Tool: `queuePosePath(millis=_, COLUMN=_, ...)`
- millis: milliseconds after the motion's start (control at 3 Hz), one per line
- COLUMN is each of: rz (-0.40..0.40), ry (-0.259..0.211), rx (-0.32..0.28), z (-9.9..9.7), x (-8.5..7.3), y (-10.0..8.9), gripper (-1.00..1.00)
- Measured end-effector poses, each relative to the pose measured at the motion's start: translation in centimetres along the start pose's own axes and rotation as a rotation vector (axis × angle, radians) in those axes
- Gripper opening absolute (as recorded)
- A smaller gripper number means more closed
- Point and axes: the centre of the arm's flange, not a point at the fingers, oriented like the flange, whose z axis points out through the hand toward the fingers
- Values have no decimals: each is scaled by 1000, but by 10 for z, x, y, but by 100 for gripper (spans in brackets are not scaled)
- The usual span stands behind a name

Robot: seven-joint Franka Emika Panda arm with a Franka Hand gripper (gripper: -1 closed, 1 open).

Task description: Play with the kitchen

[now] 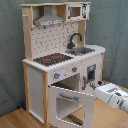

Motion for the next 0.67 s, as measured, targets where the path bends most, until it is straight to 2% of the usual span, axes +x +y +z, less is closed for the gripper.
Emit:
queuePosePath(millis=333, rz=112, ry=27, rx=-25, z=-7, x=10, y=4, gripper=100)
queuePosePath(millis=667, rz=192, ry=41, rx=-32, z=-8, x=19, y=0, gripper=100)
